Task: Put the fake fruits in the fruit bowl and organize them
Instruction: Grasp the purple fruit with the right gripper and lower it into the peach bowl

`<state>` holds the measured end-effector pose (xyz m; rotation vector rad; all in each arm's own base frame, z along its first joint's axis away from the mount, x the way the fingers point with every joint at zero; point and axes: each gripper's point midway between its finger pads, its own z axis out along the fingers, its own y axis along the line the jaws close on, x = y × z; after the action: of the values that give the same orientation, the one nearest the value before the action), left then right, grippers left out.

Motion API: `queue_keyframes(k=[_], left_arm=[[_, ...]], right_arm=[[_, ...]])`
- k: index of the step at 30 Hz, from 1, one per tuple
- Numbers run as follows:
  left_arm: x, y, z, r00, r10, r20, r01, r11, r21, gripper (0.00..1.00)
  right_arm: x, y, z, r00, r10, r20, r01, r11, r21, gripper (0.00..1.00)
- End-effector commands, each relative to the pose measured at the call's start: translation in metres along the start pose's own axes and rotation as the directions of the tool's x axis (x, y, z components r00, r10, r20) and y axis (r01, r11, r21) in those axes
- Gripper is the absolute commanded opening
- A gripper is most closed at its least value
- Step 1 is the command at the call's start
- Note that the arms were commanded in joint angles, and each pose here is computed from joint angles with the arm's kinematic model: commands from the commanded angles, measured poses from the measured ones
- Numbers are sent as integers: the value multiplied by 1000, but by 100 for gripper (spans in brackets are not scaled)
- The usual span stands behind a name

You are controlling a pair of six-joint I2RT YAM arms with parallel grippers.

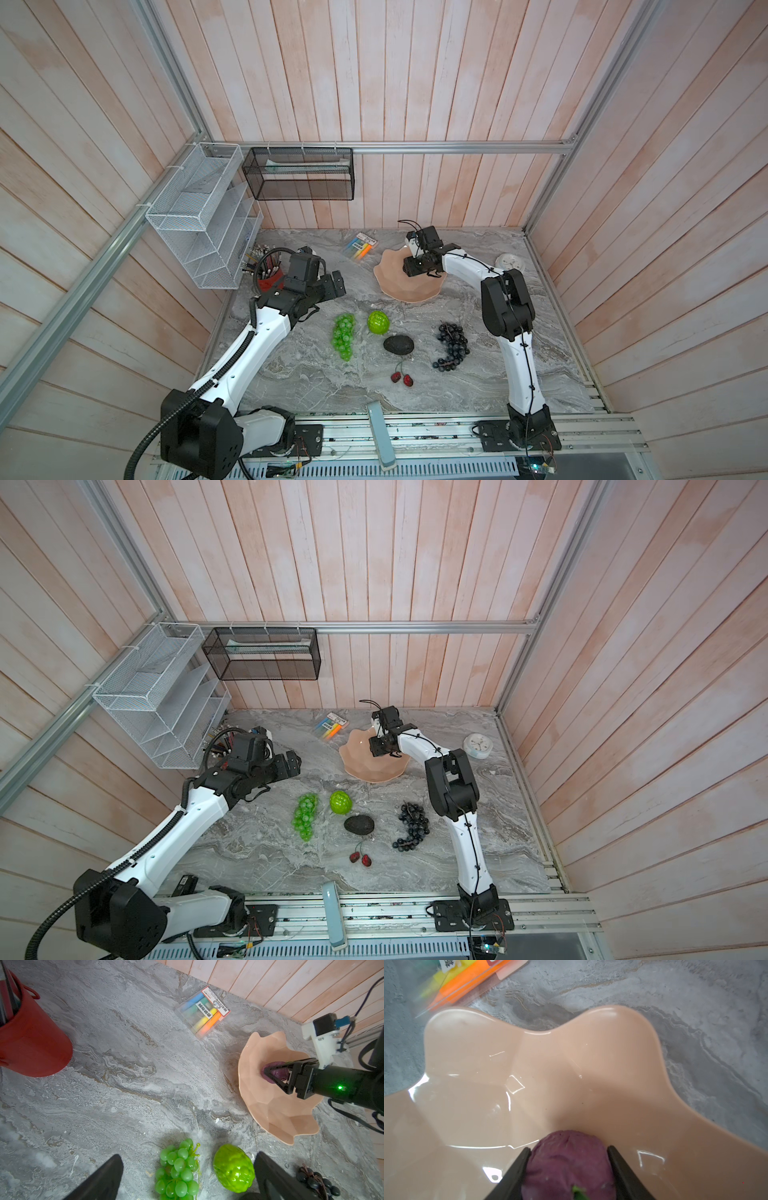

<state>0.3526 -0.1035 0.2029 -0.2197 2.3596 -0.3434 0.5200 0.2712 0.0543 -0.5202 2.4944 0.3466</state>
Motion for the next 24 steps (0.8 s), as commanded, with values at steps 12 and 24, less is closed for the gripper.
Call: queue_keyframes(k=[12,24], left_arm=[[15,-33,-5,981,93,-172,-67,986,154,100],[97,-100,19,849,275,-452,-167,950,265,97]], right_arm=[[-25,12,-30,995,-84,47,81,995,52,83],[-52,34,-153,965,-75,252,75,997,13,84]])
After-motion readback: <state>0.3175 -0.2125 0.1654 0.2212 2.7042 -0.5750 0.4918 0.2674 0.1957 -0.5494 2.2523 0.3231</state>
